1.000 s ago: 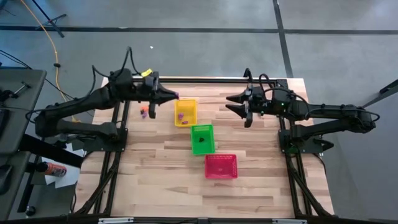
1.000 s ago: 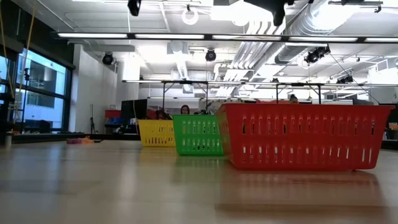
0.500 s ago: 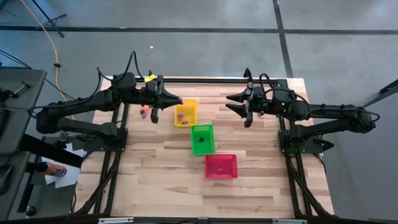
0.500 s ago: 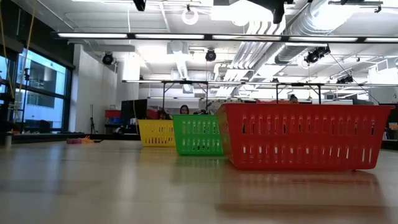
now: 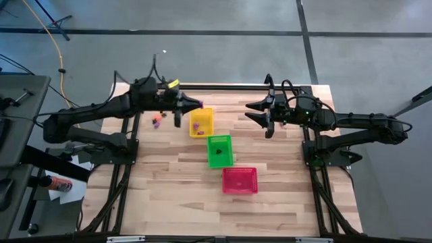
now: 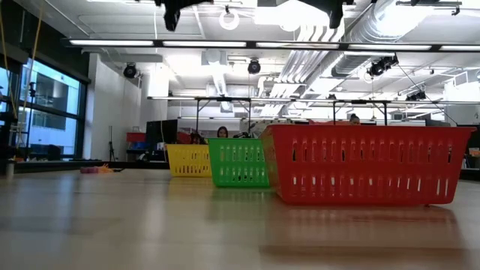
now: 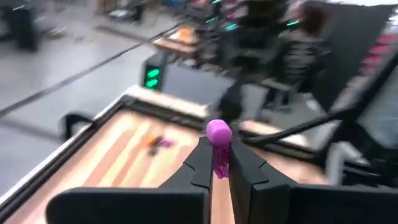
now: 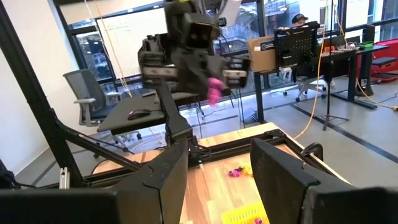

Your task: Sort Halloween decoration

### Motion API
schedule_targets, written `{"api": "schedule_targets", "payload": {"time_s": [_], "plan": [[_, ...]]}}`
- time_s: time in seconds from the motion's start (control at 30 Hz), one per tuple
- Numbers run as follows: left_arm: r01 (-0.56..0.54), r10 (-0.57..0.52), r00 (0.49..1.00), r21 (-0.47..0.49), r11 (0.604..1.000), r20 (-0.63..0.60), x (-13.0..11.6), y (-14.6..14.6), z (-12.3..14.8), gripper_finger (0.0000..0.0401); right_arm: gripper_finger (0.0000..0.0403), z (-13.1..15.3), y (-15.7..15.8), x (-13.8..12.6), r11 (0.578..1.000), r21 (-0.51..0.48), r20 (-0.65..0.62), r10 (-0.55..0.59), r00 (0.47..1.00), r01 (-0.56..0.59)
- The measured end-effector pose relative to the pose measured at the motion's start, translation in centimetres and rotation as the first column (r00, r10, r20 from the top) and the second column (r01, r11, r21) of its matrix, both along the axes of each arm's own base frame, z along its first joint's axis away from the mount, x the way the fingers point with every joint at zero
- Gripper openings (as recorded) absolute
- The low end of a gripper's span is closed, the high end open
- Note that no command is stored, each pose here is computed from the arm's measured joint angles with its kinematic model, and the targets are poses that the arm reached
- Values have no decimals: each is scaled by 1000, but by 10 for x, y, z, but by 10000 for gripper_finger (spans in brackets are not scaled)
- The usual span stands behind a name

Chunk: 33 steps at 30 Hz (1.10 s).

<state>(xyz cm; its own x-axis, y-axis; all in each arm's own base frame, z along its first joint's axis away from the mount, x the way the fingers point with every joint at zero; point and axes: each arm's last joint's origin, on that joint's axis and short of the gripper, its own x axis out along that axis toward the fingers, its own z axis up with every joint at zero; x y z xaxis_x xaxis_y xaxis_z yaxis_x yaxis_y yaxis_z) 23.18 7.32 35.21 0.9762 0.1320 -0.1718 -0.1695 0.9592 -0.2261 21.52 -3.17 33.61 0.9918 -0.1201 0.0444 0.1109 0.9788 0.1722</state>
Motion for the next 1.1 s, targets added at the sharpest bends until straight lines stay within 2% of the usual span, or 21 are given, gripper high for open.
{"api": "schedule_targets", "payload": {"time_s": [0.1, 0.2, 0.33, 0.43, 0.6, 0.73, 1.1], "plan": [[-90, 86, 984, -18, 996, -153, 11, 15, -12, 7, 169, 0, 0, 0, 1000, 0, 0, 0, 1000, 0], [-115, 110, 942, 4, 993, -316, 23, 27, -32, 7, 169, 0, 0, 0, 1000, 0, 0, 0, 1000, 0], [-133, 132, 846, 35, 991, -517, 39, 39, -71, 7, 169, 0, 0, 0, 1000, 0, 0, 0, 1000, 0], [-120, 127, 778, 53, 991, -616, 52, 45, -100, 7, 169, 0, 0, 0, 1000, 0, 0, 0, 1000, 0], [-134, 102, 712, 8, 991, -695, 73, 54, -143, 9, 169, -1, 0, 0, 1000, 2, -10, 0, 1000, 0], [-155, 80, 651, -29, 987, -755, 80, 57, -169, 16, 169, -1, 0, 0, 1000, 6, -11, -1, 1000, 1], [-146, 54, 592, -41, 989, -804, 85, 59, -197, 21, 169, -2, -2, 0, 998, 4, -15, -59, 998, 59]]}}
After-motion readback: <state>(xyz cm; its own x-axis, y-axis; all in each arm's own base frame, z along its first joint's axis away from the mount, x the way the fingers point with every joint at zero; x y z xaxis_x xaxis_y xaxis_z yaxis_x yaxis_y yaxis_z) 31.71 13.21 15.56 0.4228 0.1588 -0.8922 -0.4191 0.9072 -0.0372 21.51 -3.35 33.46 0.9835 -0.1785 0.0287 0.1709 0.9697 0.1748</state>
